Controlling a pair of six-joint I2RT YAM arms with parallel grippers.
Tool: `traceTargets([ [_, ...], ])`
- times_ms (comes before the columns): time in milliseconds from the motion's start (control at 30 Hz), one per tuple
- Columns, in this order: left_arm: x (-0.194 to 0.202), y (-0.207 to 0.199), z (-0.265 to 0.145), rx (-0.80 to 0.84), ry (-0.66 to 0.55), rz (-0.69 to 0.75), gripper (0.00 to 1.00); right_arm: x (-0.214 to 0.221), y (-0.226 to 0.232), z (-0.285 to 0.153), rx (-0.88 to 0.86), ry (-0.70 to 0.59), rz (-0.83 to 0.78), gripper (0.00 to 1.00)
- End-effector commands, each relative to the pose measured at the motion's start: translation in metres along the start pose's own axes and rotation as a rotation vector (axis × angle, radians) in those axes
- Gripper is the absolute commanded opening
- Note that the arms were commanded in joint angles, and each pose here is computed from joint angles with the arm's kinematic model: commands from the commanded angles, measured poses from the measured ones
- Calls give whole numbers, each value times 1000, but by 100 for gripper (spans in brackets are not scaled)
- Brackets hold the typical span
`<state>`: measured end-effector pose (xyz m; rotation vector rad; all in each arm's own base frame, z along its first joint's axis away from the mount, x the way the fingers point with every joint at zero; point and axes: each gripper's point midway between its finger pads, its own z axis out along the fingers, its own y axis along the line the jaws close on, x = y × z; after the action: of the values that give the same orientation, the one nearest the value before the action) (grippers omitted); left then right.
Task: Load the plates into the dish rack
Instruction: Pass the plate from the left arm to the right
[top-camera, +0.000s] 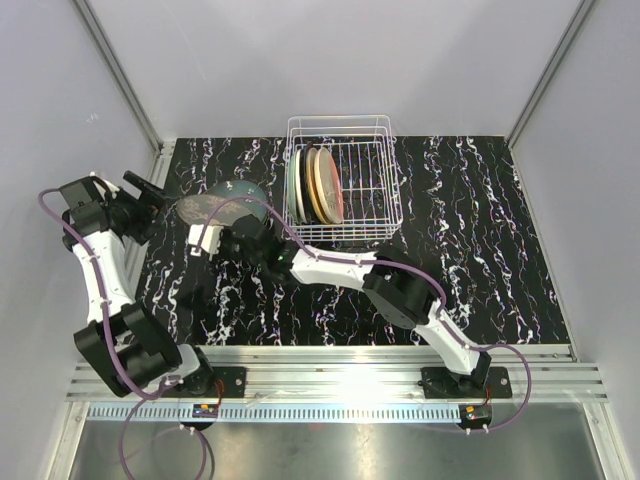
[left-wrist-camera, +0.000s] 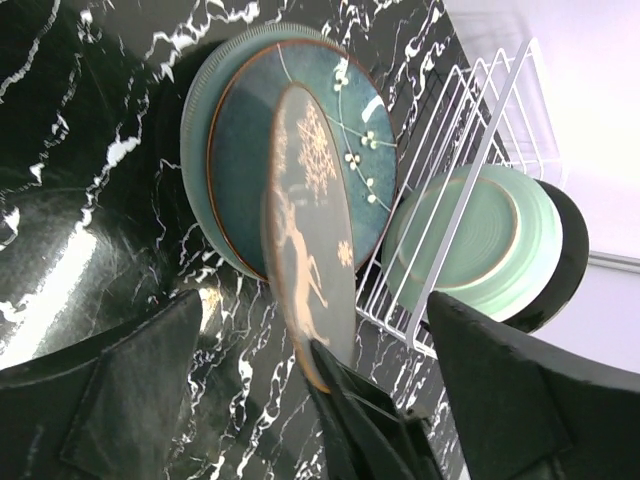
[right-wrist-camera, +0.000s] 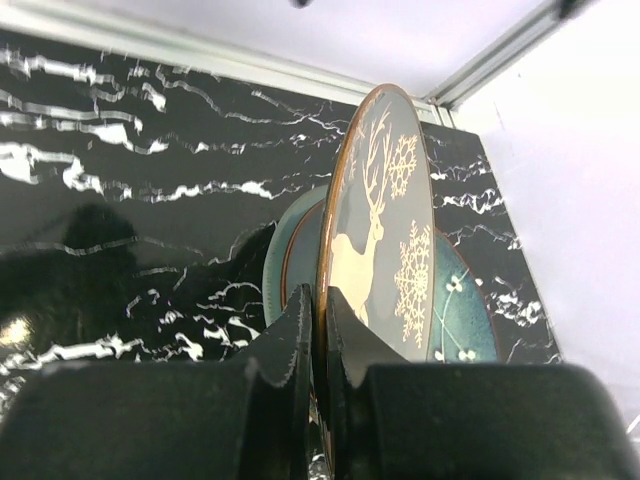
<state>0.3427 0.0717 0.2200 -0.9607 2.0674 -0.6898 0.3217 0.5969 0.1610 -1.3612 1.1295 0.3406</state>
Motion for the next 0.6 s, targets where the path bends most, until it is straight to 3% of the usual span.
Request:
traceTargets([
  [0, -8, -15, -11, 66, -53, 44, 99, -99, -82, -27, 192, -180, 127, 0],
  [567, -2, -1, -15, 31, -93, 33, 99, -155, -132, -80, 298, -295, 333, 0],
])
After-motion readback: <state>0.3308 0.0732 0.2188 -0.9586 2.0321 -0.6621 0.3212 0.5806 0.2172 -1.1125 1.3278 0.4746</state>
